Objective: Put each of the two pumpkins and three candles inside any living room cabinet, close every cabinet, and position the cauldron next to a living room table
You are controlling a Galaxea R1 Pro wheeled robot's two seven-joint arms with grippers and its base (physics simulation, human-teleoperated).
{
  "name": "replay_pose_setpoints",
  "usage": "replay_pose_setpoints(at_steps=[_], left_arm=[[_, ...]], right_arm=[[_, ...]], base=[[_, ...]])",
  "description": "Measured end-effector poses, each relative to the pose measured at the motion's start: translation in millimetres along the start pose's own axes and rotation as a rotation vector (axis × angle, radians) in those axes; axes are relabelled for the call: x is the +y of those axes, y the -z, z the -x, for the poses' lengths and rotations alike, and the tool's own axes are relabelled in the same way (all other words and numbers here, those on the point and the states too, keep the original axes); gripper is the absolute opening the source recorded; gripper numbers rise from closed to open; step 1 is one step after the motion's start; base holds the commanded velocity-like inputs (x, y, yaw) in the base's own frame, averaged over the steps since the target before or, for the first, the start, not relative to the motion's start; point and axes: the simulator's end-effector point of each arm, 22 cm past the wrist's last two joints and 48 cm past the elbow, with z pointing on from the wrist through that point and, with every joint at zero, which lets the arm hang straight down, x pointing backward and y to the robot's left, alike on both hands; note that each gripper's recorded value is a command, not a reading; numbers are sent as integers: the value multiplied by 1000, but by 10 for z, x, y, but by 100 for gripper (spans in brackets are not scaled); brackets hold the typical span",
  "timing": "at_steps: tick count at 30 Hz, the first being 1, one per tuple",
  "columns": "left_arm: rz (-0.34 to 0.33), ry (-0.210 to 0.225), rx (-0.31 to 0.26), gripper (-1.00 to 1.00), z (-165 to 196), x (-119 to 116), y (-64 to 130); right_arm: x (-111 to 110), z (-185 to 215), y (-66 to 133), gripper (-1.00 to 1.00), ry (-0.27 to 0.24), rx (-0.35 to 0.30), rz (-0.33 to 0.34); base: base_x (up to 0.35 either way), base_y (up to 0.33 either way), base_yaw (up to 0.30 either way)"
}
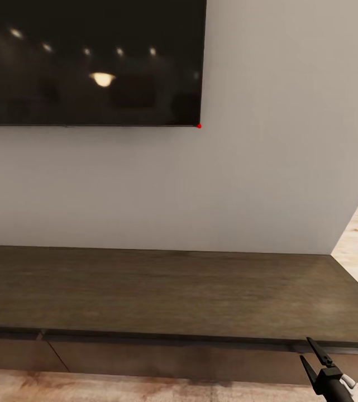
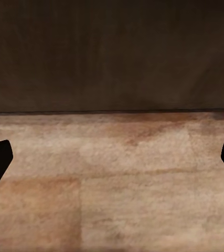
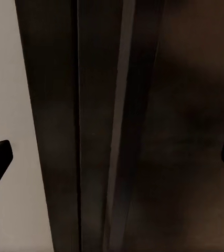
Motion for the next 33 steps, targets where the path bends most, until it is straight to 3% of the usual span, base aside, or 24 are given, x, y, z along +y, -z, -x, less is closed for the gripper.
replay_pose_setpoints(at_steps=[33], left_arm=[[1, -1, 2, 100, -8, 2, 0]], right_arm=[[-5, -3, -1, 100, 5, 1, -2]], base=[[-13, 0, 0]])
